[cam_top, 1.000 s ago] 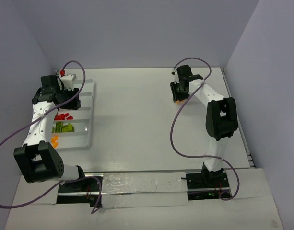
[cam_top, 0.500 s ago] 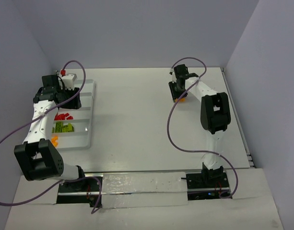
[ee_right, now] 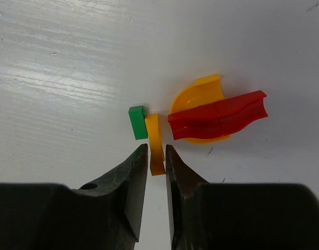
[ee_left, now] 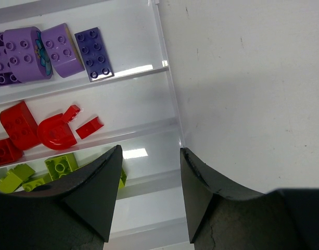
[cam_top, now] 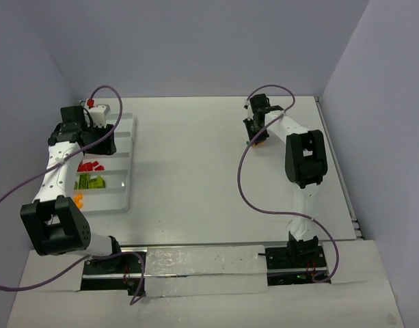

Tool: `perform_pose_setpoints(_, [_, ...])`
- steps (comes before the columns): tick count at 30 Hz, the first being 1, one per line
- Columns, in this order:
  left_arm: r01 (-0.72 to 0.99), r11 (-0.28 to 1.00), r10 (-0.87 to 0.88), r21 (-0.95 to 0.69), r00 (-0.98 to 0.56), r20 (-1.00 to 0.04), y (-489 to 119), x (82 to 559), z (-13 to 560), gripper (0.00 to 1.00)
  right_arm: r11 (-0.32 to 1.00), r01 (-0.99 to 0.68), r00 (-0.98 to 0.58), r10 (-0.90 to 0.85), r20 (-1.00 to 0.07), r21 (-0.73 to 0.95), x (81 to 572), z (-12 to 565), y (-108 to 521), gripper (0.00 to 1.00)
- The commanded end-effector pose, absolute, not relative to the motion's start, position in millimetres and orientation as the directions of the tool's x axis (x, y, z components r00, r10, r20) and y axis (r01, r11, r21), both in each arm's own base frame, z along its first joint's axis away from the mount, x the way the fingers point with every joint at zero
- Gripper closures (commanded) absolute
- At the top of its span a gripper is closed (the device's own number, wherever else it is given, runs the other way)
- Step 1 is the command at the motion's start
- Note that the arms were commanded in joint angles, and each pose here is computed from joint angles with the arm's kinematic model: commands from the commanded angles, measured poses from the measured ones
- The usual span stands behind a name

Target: Sort the legos into containers by color

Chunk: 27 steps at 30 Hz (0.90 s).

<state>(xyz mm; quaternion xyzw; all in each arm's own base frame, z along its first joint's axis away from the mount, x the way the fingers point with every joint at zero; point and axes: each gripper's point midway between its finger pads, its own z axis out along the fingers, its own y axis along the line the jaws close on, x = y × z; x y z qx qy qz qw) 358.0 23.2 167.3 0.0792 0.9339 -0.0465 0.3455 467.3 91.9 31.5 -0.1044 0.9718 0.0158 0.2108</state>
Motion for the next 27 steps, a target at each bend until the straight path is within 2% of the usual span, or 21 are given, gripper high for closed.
perform_pose_setpoints(1, [0.189,0.981,0.110,-0.034,-0.698,-0.707,19.4,375.0,188.3,0.43,0.976,-0.217,-0.861,-0.197,-0.468,-0.013,481.0,48.1,93.0,0.74])
perform_pose_setpoints(6, [0.209,0.977,0.114,-0.048,-0.698,-0.707,14.7,374.9,189.5,0.42,0.972,-0.236,-0.861,-0.205,-0.466,0.008,475.7,49.8,96.5,0.87])
perform_pose_setpoints(8, [0.239,0.969,0.126,-0.063,-0.695,-0.708,9.4,372.0,192.6,0.39,0.959,-0.275,-0.851,-0.212,-0.480,0.064,469.1,58.7,106.6,0.97])
perform_pose_setpoints(10, [0.280,0.955,0.127,-0.097,-0.682,-0.720,-0.2,369.8,197.6,0.37,0.944,-0.312,-0.835,-0.218,-0.505,0.107,461.9,70.9,116.6,1.00])
perform_pose_setpoints(14, [0.358,0.908,0.085,-0.217,-0.666,-0.742,-29.7,363.2,208.2,0.35,0.872,-0.435,-0.779,-0.240,-0.579,0.224,438.1,104.6,151.4,1.00])
perform_pose_setpoints(20, [0.464,0.696,-0.062,-0.548,-0.721,-0.690,-110.6,335.9,217.9,0.30,0.767,-0.570,-0.689,-0.251,-0.680,0.294,396.1,157.7,209.9,1.00])
perform_pose_setpoints(27, [0.497,0.564,-0.098,-0.659,-0.753,-0.651,-173.3,323.6,226.1,0.30,0.700,-0.627,-0.659,-0.243,-0.711,0.342,364.9,193.9,270.0,1.00])
